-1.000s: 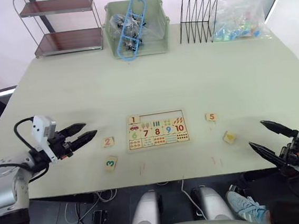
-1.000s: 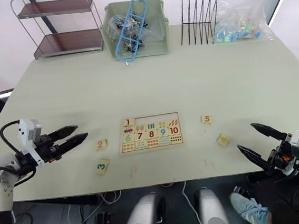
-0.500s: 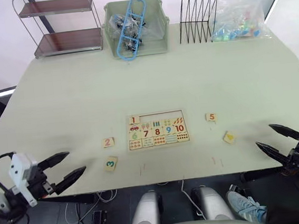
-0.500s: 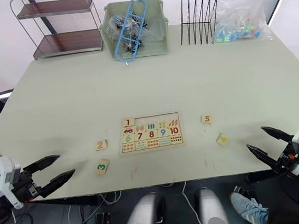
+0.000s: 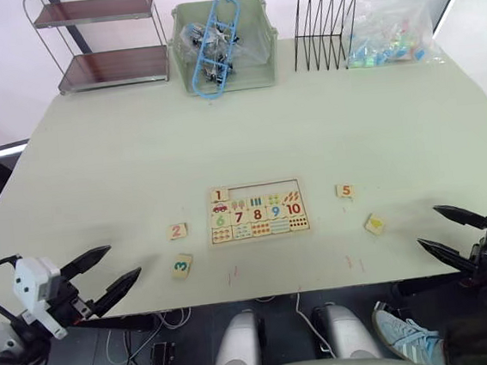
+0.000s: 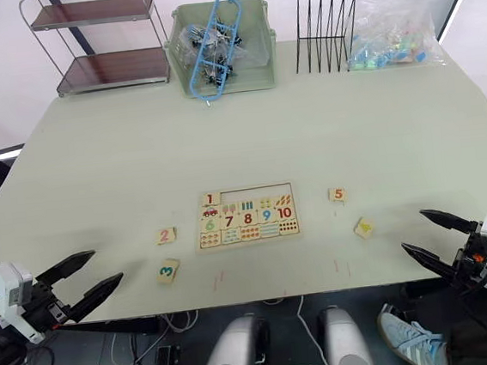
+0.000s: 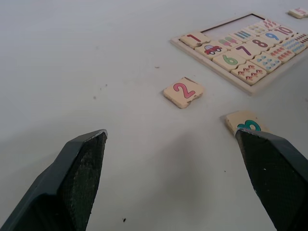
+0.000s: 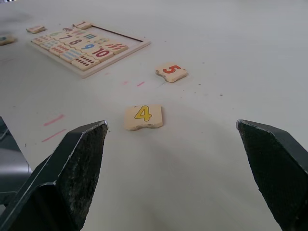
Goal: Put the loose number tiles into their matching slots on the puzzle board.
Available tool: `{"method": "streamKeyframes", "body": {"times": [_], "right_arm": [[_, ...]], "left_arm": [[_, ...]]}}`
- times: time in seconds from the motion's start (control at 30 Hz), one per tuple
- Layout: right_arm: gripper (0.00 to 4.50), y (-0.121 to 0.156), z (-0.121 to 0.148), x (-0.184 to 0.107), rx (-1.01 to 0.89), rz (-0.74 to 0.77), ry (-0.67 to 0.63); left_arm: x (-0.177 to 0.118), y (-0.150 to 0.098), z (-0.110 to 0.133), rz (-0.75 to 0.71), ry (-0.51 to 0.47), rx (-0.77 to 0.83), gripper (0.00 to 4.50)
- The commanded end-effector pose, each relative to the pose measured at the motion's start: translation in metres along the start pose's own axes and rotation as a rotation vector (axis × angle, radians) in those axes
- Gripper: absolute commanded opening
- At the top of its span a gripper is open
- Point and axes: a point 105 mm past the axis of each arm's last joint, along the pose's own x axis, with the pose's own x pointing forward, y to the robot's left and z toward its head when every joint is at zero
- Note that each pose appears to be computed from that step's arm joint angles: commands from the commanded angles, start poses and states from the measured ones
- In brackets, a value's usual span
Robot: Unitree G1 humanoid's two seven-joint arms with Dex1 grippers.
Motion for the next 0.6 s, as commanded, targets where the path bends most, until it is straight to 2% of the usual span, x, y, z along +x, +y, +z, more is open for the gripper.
{"method": "streamKeyframes", "body": {"times": [0.03, 0.6], "right_arm": [[4.5, 0.0001, 0.0112, -0.0001, -0.045, -0.007, -0.035], [4.5, 0.0078, 0.0137, 0.0039, -0.044, -0.012, -0.073]], "left_arm": [[-0.0024, 0.001, 0.013, -0.019, -0.032, 0.042, 4.49], [-0.001, 0.0013, 0.0103, -0.066, -0.029, 0.054, 4.49]]}}
